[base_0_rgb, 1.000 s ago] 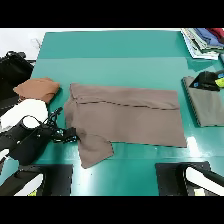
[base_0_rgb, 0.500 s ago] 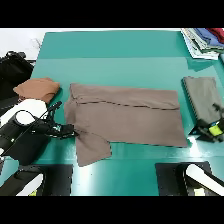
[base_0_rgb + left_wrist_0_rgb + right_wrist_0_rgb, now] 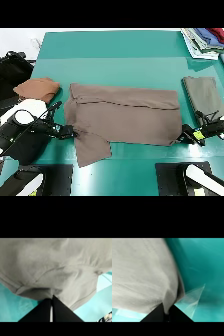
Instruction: Fold the shirts.
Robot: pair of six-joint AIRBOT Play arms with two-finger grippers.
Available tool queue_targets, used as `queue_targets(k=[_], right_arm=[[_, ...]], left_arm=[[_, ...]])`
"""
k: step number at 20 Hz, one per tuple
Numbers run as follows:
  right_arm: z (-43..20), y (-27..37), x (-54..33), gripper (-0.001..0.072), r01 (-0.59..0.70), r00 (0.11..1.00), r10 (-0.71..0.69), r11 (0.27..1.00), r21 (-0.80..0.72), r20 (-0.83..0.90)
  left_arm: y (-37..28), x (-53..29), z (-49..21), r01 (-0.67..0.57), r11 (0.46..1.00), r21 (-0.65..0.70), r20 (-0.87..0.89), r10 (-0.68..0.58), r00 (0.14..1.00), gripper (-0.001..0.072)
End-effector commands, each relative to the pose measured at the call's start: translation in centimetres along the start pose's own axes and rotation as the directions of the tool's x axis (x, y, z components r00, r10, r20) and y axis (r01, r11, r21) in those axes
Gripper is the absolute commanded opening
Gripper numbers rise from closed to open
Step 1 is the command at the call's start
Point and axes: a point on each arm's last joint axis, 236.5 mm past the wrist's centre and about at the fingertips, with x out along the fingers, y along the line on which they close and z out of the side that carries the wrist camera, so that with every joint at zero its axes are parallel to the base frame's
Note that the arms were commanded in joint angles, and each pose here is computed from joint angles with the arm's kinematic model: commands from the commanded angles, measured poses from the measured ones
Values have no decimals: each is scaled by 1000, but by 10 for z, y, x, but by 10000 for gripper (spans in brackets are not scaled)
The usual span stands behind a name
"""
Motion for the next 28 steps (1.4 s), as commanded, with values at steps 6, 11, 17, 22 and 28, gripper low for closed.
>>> queue_targets(k=[6,11,17,22,28], right_arm=[[-23,-4,-61,18,183,975,-163,974,-137,150],[4,22,-119,18,210,937,-150,963,-166,317],[79,89,-117,18,237,937,-127,916,-323,326],[136,116,-102,20,236,950,-140,906,-352,277],[171,154,-128,517,-32,954,148,916,-400,262]], left_arm=[[-15,-58,-47,-79,995,67,-24,81,996,24],[-47,-100,28,-87,986,141,237,52,970,24],[-25,-67,113,-124,983,138,248,87,965,26],[-3,-35,168,-143,985,96,246,116,962,27],[-21,-44,194,-93,993,72,299,68,952,500]])
